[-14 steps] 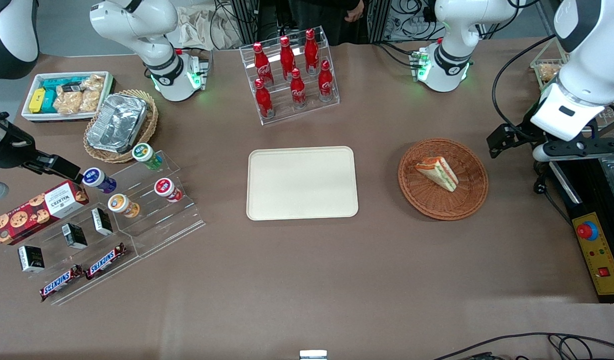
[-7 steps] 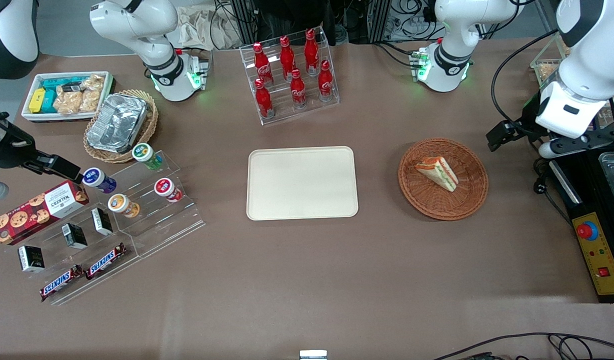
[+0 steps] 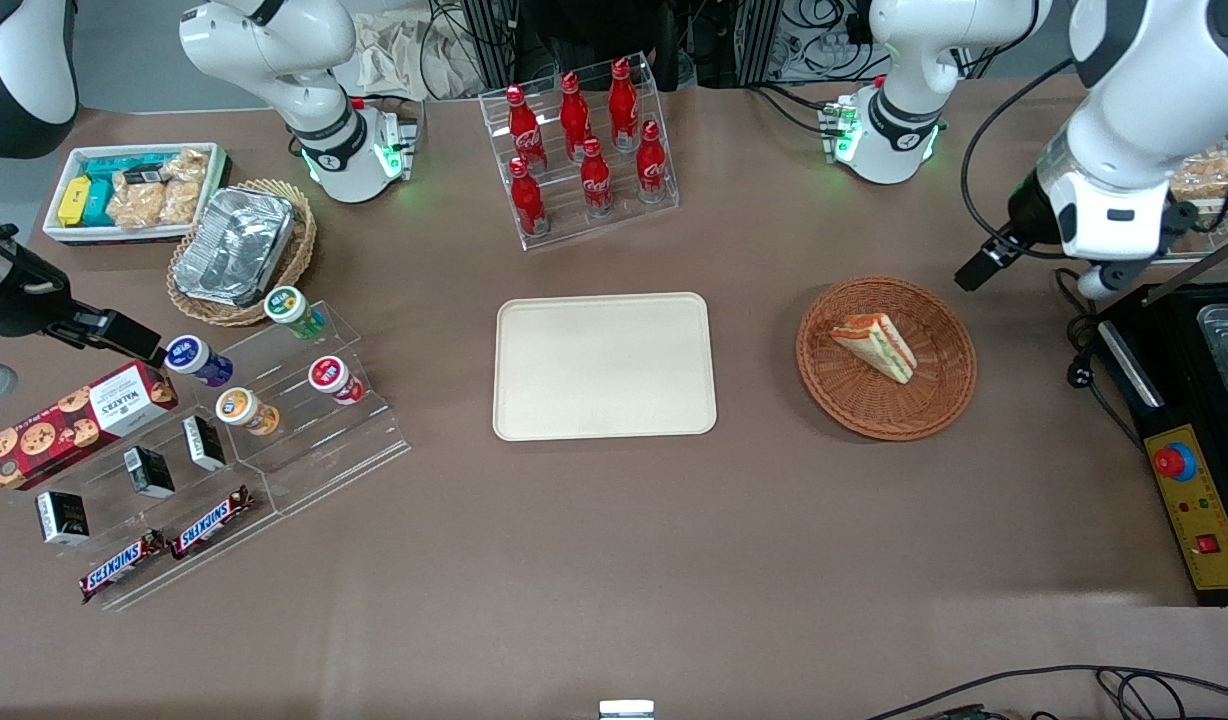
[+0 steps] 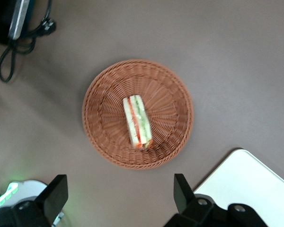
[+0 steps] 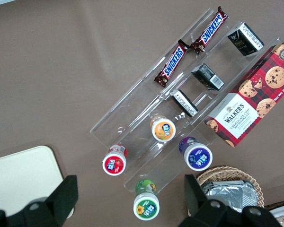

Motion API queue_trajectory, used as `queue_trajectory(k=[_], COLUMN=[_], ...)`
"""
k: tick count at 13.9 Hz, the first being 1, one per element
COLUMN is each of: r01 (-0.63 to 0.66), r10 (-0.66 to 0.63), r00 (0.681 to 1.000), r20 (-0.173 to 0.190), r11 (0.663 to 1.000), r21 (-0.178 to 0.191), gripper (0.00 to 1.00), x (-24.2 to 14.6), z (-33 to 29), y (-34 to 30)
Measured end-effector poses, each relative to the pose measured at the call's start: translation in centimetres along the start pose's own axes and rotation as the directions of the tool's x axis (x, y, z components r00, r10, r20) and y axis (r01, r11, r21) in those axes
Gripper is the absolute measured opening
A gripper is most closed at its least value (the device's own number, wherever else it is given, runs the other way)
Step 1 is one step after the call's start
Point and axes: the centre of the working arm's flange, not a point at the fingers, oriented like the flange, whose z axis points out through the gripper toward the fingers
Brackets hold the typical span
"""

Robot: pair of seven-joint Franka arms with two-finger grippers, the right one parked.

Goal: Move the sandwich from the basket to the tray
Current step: 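Lower the open left gripper over the wrapped sandwich in the basket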

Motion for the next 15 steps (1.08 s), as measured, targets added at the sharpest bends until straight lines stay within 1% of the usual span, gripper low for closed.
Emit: queue_trajectory(k=[2,4,6,8,9,11,12,13,15], r01=[0.076,0.138,0.170,0.193,0.196,0.193,0.191,0.188,0.183], r10=[-0.076,-0.138,-0.170,-0.193,-0.196,-0.191,-0.188,-0.186,-0.182], r00=[0.997,0.990,0.985,0.981,0.980,0.980,0.980,0.980,0.981], r20=[-0.001,-0.011,-0.020,-0.024,-0.030,-0.060,-0.068,-0.070,-0.063], r11=[0.997,0.990,0.985,0.981,0.981,0.981,0.981,0.982,0.983], r21=[0.009,0.004,-0.007,-0.014,-0.003,0.030,0.029,0.022,0.014], gripper=[1.00,1.00,1.00,1.00,1.00,1.00,1.00,1.00,1.00], x=[-1.3,-2.2,-2.7,-2.8,-3.0,-3.5,-3.6,-3.7,-4.0], z=[0.8,2.9,6.2,9.8,11.5,15.3,17.1,18.9,22.2], y=[0.1,0.9,1.4,1.4,1.4,1.7,1.9,1.8,1.4])
